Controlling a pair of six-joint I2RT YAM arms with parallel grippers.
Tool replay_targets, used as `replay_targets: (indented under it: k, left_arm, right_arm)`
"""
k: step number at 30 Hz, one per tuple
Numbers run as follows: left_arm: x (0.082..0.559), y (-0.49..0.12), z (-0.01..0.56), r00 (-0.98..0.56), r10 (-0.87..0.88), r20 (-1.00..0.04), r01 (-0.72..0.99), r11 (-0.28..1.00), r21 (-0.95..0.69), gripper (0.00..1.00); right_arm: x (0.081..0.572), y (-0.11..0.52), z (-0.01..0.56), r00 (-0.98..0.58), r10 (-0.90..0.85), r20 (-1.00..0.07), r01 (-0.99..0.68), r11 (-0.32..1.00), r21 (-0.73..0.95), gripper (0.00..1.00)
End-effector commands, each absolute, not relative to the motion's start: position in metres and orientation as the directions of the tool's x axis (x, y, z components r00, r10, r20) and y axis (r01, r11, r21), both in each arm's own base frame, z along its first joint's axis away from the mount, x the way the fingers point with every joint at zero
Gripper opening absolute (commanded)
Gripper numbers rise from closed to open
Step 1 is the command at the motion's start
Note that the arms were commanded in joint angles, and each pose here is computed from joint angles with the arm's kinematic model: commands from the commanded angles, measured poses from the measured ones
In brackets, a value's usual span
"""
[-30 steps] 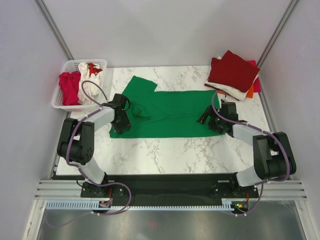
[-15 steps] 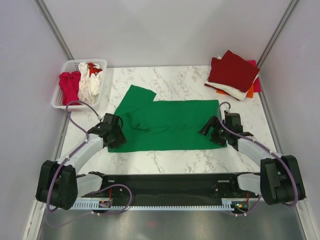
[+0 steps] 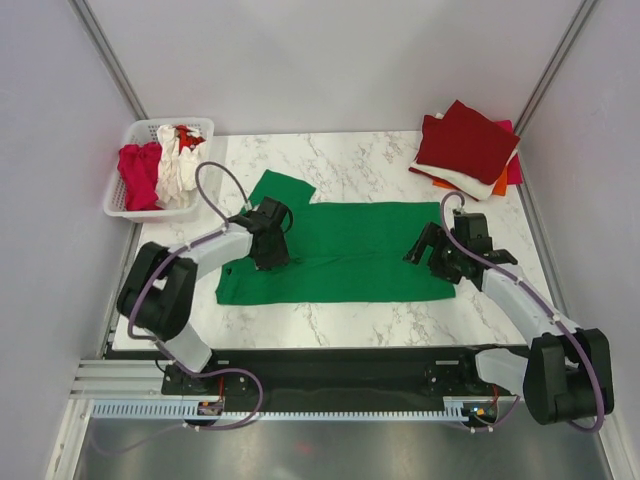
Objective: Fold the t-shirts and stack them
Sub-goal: Fold the tshirt
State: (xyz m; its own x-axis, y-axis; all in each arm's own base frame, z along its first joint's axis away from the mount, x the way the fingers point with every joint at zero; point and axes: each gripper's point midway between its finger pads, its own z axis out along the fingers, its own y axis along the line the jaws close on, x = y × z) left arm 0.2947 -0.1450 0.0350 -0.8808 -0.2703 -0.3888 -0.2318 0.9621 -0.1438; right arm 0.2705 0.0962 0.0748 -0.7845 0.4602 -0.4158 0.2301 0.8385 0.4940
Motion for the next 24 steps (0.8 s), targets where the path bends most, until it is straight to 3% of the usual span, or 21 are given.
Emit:
replay_targets:
  k: [1,6,8,11,14,18,24]
  left_arm:
    - [0.326,-0.161,0.035,-0.852,-0.286,-0.438,-0.245,0.958,-0.15,0.51]
    - [0.403,-0.189,0.068,-0.805,-0.248,-0.538,-0.178,0.968,-0.179,0.5]
    - [0.448,-0.205,0.114,-0.74,-0.195,-0.644,-0.093,0.977,-0.19,0.51]
    - [0.482,-0.216,0.147,-0.717,-0.125,-0.686,0.004,0.983,-0.184,0.52]
    - [0.477,-0.216,0.168,-0.721,-0.058,-0.691,0.08,0.983,-0.166,0.56]
    - [0.44,-0.196,0.161,-0.761,-0.068,-0.645,0.038,0.988,-0.148,0.57]
    - [0.381,-0.176,0.1,-0.85,-0.14,-0.507,-0.085,0.988,-0.13,0.51]
  right_arm:
    - [0.269,0.089,0.088,-0.773,0.443,-0.455,0.218,0.858,0.465,0.97]
    - [0.266,0.087,0.094,-0.77,0.436,-0.466,0.21,0.863,0.46,0.97]
    - [0.267,0.086,0.096,-0.767,0.434,-0.472,0.209,0.865,0.455,0.97]
    - [0.268,0.087,0.102,-0.771,0.423,-0.476,0.196,0.869,0.454,0.97]
    - [0.269,0.086,0.109,-0.774,0.401,-0.49,0.177,0.88,0.44,0.97]
    - [0.271,0.086,0.103,-0.776,0.401,-0.488,0.18,0.881,0.437,0.98]
    - [0.281,0.108,0.101,-0.799,0.384,-0.462,0.126,0.859,0.496,0.97]
